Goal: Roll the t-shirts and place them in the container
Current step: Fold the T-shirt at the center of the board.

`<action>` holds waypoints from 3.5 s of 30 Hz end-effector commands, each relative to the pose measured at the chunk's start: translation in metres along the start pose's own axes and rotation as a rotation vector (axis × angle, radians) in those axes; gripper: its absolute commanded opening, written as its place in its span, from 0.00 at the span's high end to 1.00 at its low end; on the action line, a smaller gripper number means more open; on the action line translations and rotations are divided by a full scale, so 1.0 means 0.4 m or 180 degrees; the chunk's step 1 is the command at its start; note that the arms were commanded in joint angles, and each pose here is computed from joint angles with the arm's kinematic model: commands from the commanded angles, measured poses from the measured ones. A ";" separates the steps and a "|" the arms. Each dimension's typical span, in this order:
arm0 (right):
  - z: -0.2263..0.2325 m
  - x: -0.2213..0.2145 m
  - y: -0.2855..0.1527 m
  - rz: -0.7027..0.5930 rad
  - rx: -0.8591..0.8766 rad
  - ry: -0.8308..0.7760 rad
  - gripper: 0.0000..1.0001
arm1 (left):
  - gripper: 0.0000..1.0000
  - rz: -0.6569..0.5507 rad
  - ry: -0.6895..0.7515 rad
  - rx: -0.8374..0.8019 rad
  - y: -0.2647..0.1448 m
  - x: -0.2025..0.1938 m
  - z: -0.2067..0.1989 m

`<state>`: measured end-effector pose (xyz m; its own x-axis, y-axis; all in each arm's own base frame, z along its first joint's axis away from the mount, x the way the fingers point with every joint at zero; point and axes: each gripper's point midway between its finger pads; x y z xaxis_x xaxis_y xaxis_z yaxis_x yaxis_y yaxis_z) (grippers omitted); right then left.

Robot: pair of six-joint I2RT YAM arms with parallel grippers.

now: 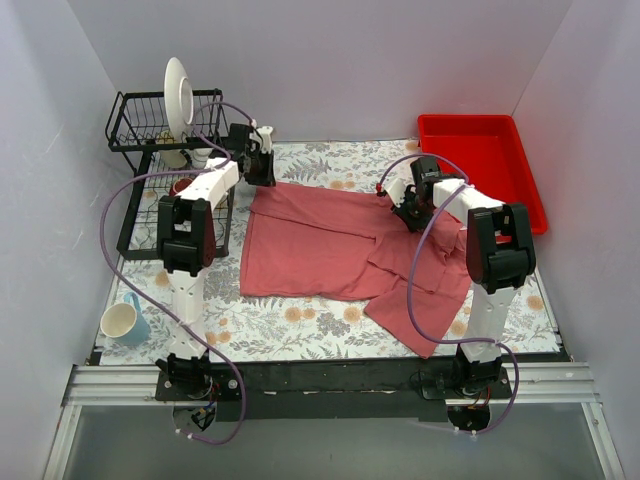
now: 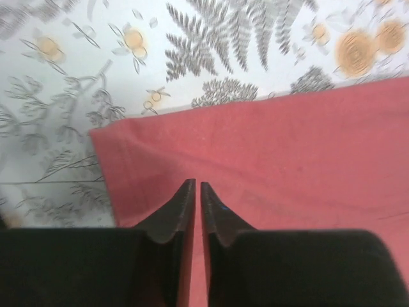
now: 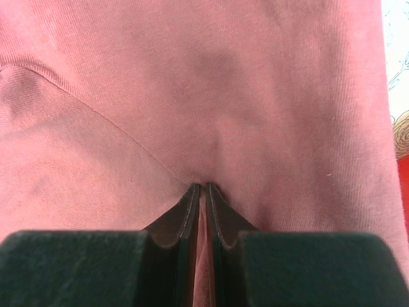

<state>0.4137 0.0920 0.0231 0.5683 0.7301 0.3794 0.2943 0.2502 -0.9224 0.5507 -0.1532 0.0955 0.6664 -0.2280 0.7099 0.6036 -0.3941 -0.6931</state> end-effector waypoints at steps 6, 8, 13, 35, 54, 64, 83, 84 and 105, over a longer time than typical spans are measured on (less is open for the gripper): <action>-0.030 0.023 0.001 -0.0091 -0.0049 0.0075 0.84 | 0.96 0.0417 -0.0026 -0.0014 0.005 -0.126 0.003; -0.030 0.017 0.005 -0.0072 -0.0044 0.0088 0.84 | 0.90 0.0470 -0.0028 0.0086 -0.016 -0.146 0.012; -0.037 0.020 0.008 -0.0073 -0.0059 0.0081 0.84 | 0.78 0.0672 -0.0069 0.0228 -0.058 -0.223 0.014; -0.147 0.064 -0.282 -0.0674 0.0345 0.1222 0.56 | 0.46 0.0666 0.0185 -0.0457 -0.128 -0.186 -0.082; -0.238 -0.018 -0.395 -0.0800 0.0091 0.1345 0.55 | 0.44 0.0371 0.1023 -0.0378 -0.204 -0.166 -0.069; 0.166 -0.179 -0.417 -0.0639 0.0583 -0.0455 0.55 | 0.29 0.0051 0.1522 -0.1420 -0.414 -0.189 -0.343; 0.635 -0.451 -0.327 -0.0903 0.1786 -0.4102 0.49 | 0.31 0.0589 0.1517 -0.1027 -0.347 -0.349 -0.297; 0.643 -0.454 -0.324 -0.0949 0.1809 -0.4218 0.49 | 0.31 0.0600 0.1515 -0.1025 -0.344 -0.350 -0.296; 0.682 -0.508 -0.296 -0.0518 0.2470 -0.4160 0.50 | 0.32 0.0578 0.1365 -0.0838 -0.294 -0.278 -0.230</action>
<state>0.0562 0.0884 0.0332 -0.4860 0.6860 0.5415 -0.3870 0.3866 -0.8371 0.3501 -0.1617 0.0951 0.4929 -0.6540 0.5738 0.2902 -0.4981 -0.8171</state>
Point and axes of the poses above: each gripper's point midway between its finger pads, its own y axis out along the fingers, its own z axis along the line the jaws close on, x = y × z, and after that the axes turned 7 degrees about y, right-handed
